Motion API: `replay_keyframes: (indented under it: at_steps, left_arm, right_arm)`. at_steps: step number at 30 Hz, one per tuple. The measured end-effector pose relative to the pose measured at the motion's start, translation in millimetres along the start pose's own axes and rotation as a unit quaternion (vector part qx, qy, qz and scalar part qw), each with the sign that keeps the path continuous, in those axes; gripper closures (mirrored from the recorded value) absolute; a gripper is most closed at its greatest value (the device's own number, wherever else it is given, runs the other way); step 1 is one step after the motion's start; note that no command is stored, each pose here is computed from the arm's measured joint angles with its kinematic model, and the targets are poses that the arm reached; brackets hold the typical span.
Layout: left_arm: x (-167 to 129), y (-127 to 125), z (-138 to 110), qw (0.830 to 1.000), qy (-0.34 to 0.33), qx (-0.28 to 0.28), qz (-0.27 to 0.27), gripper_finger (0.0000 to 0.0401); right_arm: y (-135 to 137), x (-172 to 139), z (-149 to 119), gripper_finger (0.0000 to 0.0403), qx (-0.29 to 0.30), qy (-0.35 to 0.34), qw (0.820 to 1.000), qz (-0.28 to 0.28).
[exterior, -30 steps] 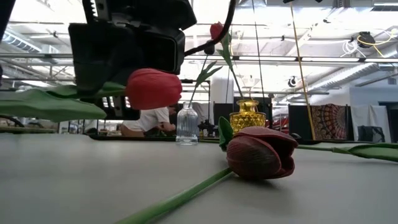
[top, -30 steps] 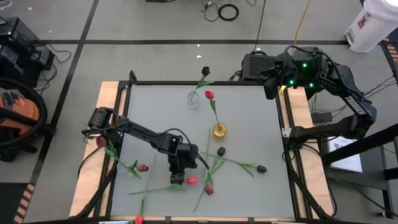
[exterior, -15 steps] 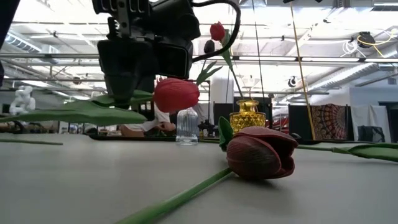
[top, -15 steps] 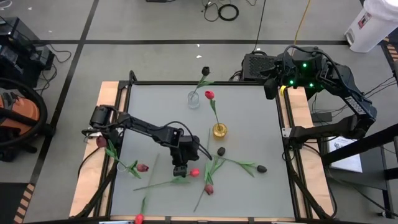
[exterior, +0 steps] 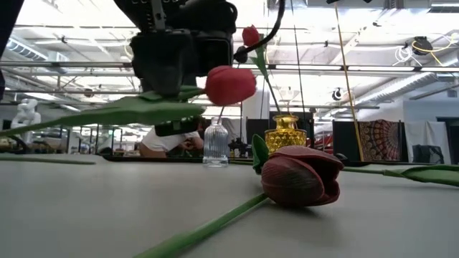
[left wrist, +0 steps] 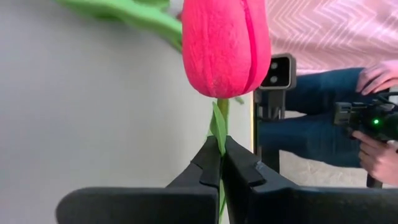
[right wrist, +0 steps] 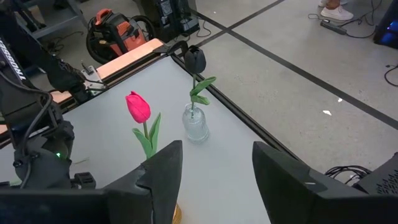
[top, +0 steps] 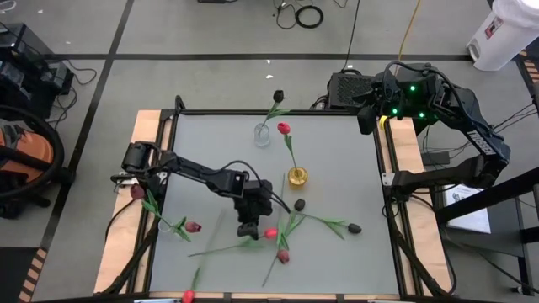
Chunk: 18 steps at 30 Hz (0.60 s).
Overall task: Sort flowers into vase by color
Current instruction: Put the right pink tulip into the yellow vase
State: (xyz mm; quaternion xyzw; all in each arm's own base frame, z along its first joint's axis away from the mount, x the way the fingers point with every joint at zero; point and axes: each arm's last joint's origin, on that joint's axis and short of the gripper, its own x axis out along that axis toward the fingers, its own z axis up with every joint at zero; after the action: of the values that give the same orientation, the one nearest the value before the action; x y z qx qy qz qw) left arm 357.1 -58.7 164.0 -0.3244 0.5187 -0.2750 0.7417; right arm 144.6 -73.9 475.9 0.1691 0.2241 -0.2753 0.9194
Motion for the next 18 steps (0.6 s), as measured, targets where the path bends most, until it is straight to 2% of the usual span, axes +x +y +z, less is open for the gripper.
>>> replay_keyframes:
  at_steps: [18]
  left_arm:
    - [-20.1,14.7,11.1,0.999,-0.029,-0.012,-0.024,0.0397]
  right_arm:
    - [0.0,0.0,0.0,0.0215,0.000,0.000,1.000,0.000]
